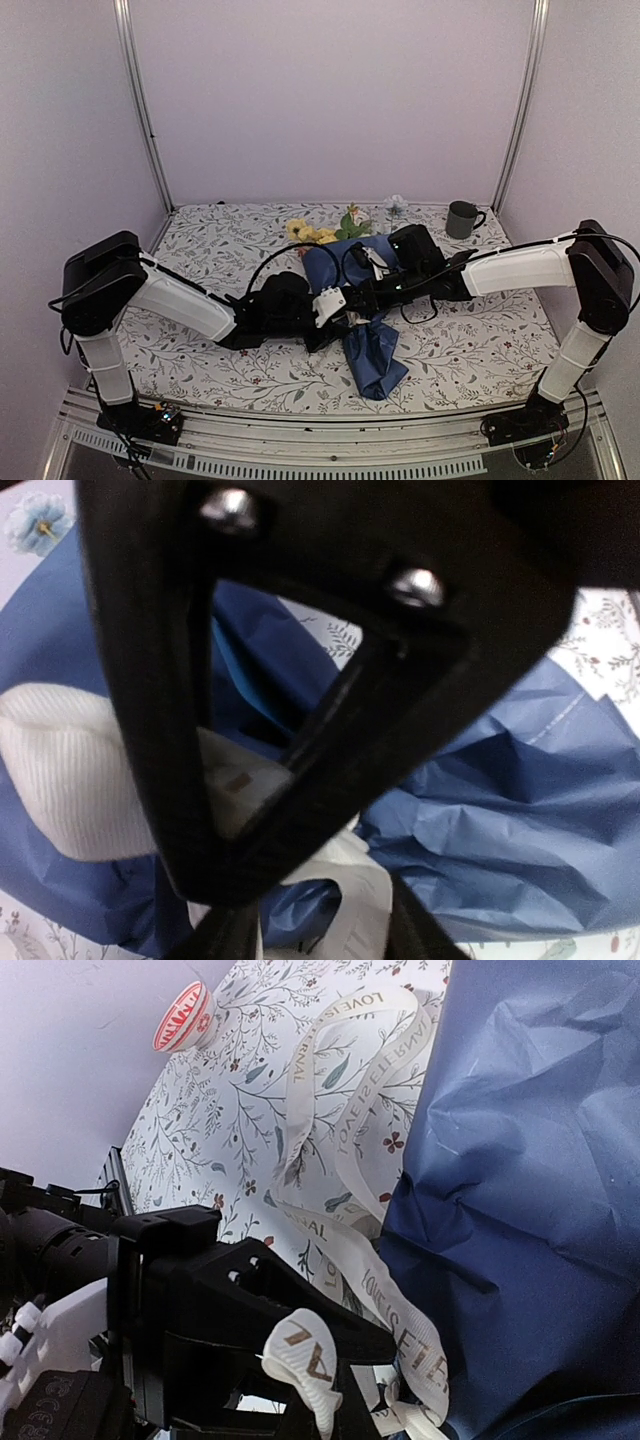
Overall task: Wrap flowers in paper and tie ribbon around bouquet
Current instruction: Cross the half-tied ribbon over the folded bouquet.
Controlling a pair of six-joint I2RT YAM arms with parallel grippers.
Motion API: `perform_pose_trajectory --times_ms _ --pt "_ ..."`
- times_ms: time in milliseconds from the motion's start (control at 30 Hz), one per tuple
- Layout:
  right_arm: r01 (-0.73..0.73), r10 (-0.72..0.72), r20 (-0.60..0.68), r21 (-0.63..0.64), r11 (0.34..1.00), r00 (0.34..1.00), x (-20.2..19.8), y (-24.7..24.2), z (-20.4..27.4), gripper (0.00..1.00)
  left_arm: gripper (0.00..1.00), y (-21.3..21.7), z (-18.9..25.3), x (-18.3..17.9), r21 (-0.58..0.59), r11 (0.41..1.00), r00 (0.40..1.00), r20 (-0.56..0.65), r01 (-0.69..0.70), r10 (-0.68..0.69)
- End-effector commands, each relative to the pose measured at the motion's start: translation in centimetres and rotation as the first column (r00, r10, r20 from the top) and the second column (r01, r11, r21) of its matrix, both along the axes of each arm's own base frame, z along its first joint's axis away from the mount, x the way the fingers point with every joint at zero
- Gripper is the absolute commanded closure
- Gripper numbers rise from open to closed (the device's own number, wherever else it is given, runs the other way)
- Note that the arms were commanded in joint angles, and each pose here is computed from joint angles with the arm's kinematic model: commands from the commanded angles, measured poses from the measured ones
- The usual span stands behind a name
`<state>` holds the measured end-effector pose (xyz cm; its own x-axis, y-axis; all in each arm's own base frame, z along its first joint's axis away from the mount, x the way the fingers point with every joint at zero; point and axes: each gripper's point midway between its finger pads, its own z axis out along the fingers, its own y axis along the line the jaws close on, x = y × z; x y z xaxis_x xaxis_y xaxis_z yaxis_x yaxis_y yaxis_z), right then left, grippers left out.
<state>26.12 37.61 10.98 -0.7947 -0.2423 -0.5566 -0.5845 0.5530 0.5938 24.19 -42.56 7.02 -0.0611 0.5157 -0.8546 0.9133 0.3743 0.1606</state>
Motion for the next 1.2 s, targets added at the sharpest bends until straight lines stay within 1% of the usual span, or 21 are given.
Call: perform_pose_trajectory --times_ms 0,100,133,167,200,233,267,333,367,433,500,567,700,833,967,1033,1100,1167 --pt "0.001 -0.001 0.001 0.034 0.999 1.000 0.3 0.5 1.1 1.00 0.72 -0.7 0.2 0.8 0.024 1.000 0.999 0.038 -0.013 0.013" --pt "0.002 -0.002 0.003 0.034 0.999 1.000 0.2 0.5 1.2 1.00 0.97 -0.6 0.7 0.4 -0.001 1.000 0.999 0.041 -0.001 0.001" --pt "0.000 0.000 0.003 0.036 0.999 1.000 0.2 0.5 1.3 1.00 1.00 -0.5 1.0 0.2 -0.013 1.000 0.999 0.042 0.006 -0.006" --pt "-0.005 0.005 0.003 0.038 0.999 1.000 0.1 0.5 1.3 0.99 1.00 -0.5 1.5 -0.1 -0.029 0.999 0.999 0.044 0.016 -0.015" --pt "-0.013 0.012 0.006 0.042 0.999 1.000 0.0 0.5 1.4 0.94 1.00 -0.4 1.9 -0.5 -0.043 0.999 0.999 0.044 0.031 -0.029" --pt "-0.023 0.023 0.006 0.052 0.998 1.000 -0.1 0.6 1.6 0.85 1.00 -0.3 2.5 -0.7 -0.067 0.997 0.998 0.049 0.044 -0.040" --pt "-0.040 0.039 0.008 0.066 0.997 0.999 -0.3 0.7 1.9 0.71 1.00 -0.1 3.1 -1.0 -0.094 0.994 0.997 0.051 0.056 -0.051" --pt "-0.075 0.073 0.024 0.099 0.992 0.997 -0.5 0.8 2.7 0.50 1.00 0.4 4.7 -1.3 -0.171 0.982 0.996 0.046 0.080 -0.073" --pt "-0.094 0.090 0.039 0.117 0.989 0.995 -0.6 0.9 3.3 0.42 1.00 0.6 5.4 -1.5 -0.211 0.973 0.995 0.028 0.095 -0.091" --pt "-0.138 0.131 0.061 0.149 0.979 0.990 -0.7 1.1 3.9 0.34 1.00 1.0 6.6 -1.3 -0.289 0.950 0.992 -0.009 0.116 -0.123" --pt "-0.172 0.162 0.073 0.176 0.969 0.984 -0.6 1.3 4.3 0.33 1.00 1.2 6.9 -1.0 -0.336 0.935 0.988 -0.056 0.117 -0.144" --pt "-0.188 0.179 0.066 0.191 0.963 0.982 -0.4 1.5 4.3 0.32 1.00 1.1 6.5 -0.6 -0.345 0.931 0.985 -0.082 0.117 -0.154" --pt "-0.191 0.185 0.050 0.213 0.958 0.982 -0.1 1.6 4.1 0.31 1.00 0.7 6.2 -0.6 -0.368 0.922 0.975 -0.130 0.121 -0.180" --pt "-0.195 0.186 0.059 0.228 0.954 0.981 -0.3 1.3 4.7 0.28 1.00 0.9 6.9 -0.3 -0.433 0.896 0.967 -0.177 0.093 -0.185" --pt "-0.180 0.159 0.108 0.233 0.956 0.981 -0.1 0.4 6.7 0.26 1.00 1.8 7.3 1.9 -0.464 0.886 0.954 -0.270 -0.008 -0.133" --pt "-0.130 0.103 0.142 0.198 0.972 0.985 0.7 -0.4 7.4 0.26 1.00 2.6 7.5 3.3 -0.474 0.877 0.942 -0.324 -0.079 -0.090" --pt "-0.078 0.052 0.168 0.153 0.985 0.984 1.3 -1.4 7.7 0.26 1.00 4.0 7.0 5.3 -0.466 0.862 0.906 -0.423 -0.199 -0.019" --pt "-0.054 0.034 0.167 0.117 0.992 0.985 1.6 -2.0 7.4 0.26 1.00 5.7 6.1 7.2 -0.450 0.834 0.847 -0.531 -0.319 0.037"
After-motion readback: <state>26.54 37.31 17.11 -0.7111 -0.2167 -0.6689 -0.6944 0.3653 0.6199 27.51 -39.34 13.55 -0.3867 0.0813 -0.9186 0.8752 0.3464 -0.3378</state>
